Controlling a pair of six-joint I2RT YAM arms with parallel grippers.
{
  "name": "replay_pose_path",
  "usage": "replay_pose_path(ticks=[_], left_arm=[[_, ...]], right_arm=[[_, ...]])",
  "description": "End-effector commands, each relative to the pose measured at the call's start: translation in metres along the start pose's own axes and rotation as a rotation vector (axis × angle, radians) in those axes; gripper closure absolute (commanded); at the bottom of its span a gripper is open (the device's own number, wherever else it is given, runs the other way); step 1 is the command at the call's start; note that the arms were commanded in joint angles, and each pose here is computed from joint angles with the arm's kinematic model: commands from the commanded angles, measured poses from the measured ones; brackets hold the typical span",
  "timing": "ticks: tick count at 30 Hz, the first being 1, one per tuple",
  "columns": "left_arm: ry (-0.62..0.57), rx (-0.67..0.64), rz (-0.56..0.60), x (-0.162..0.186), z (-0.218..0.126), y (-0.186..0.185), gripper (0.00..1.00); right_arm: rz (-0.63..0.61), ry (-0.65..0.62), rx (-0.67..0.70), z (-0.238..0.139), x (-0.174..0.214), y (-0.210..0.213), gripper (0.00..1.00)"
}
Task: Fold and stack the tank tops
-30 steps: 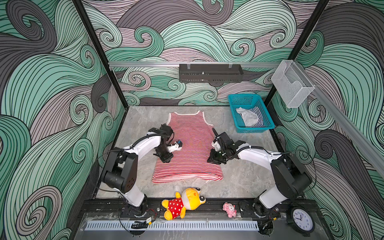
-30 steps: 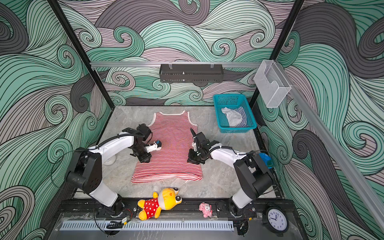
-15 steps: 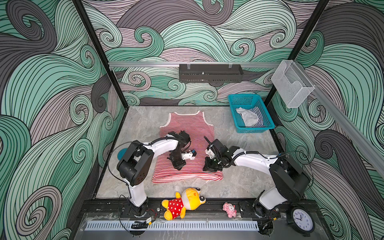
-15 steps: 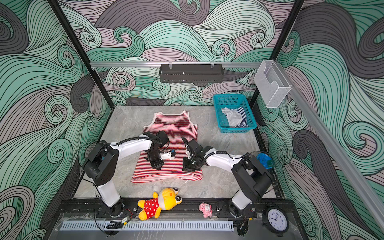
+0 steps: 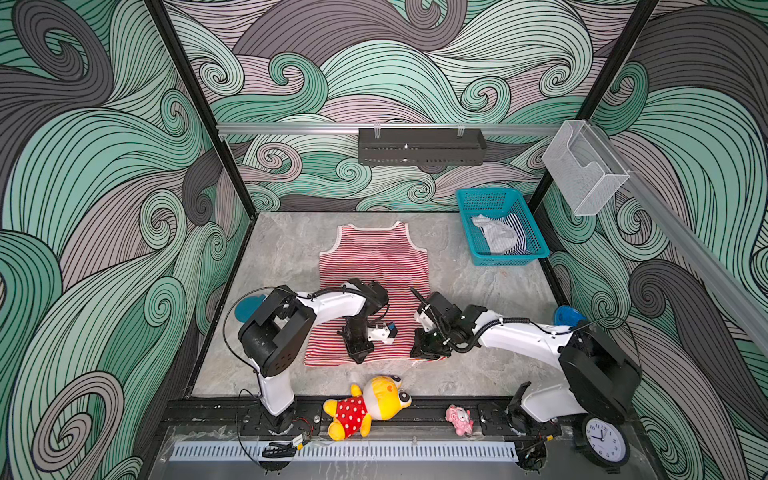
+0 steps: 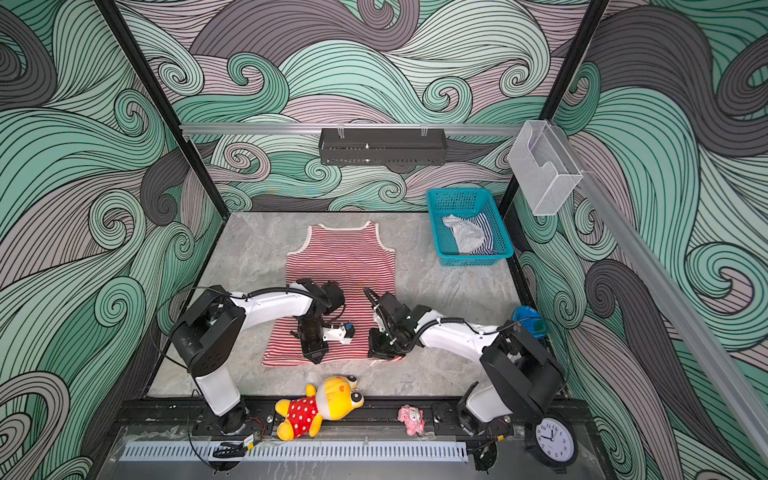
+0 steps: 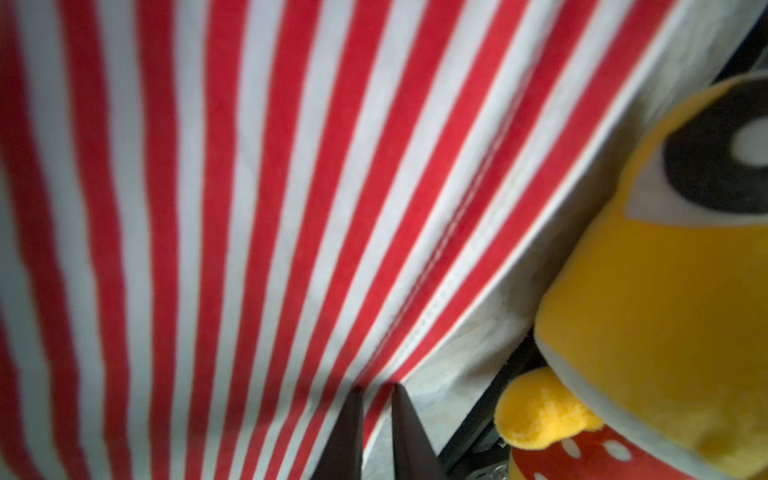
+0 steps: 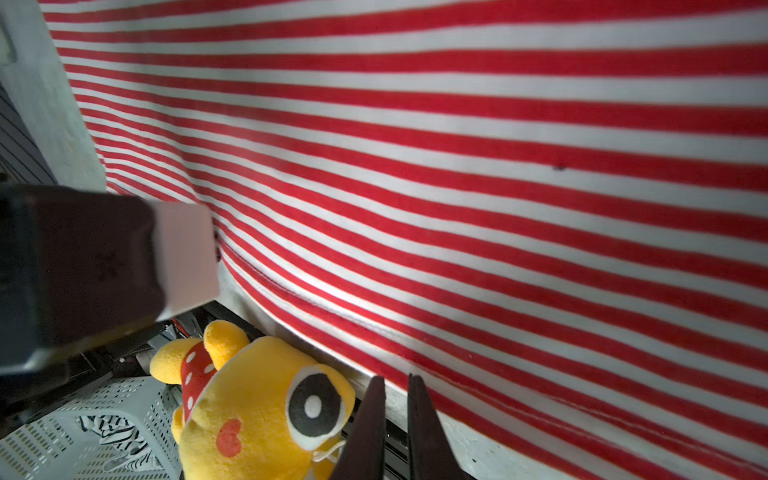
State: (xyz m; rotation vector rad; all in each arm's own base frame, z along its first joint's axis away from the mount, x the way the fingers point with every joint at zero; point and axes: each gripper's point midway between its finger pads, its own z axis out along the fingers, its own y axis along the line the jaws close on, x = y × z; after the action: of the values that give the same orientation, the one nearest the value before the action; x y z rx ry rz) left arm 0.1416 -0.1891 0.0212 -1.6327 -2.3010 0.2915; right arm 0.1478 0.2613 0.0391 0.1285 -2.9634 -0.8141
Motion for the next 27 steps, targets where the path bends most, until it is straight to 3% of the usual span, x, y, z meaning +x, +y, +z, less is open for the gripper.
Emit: replay_pose_path(ticks=[1,5,13,18,22,27], left_arm=[[0.044,0.018,-0.006,0.012,0.002,-0.01,0.82],[-0.009,-0.089,-0.015,0.01,-0.015,0.007,0.84],[-0.243,-0.183,-0.104,-0.004,-0.096,0.056,0.84],[-0.262,-0.367,-0.231,-0.018,-0.113,0.141,0.84],[-0.285,-0.438,-0.331,-0.041,-0.12,0.201,0.84],[-0.294,-0.539,-0.426,-0.064,-0.141,0.269,0.84]], right_arm=[[0.044,-0.009,0.048,-0.004,0.005,-0.012,0.85],[0.066,-0.05,0.052,-0.008,0.0,-0.013,0.85],[0.233,-0.085,0.13,0.0,-0.007,-0.055,0.85],[0.276,-0.097,0.188,-0.002,-0.009,-0.075,0.85],[0.29,-0.101,0.237,-0.006,-0.014,-0.086,0.85],[0.232,-0.102,0.459,-0.036,-0.037,-0.124,0.85]])
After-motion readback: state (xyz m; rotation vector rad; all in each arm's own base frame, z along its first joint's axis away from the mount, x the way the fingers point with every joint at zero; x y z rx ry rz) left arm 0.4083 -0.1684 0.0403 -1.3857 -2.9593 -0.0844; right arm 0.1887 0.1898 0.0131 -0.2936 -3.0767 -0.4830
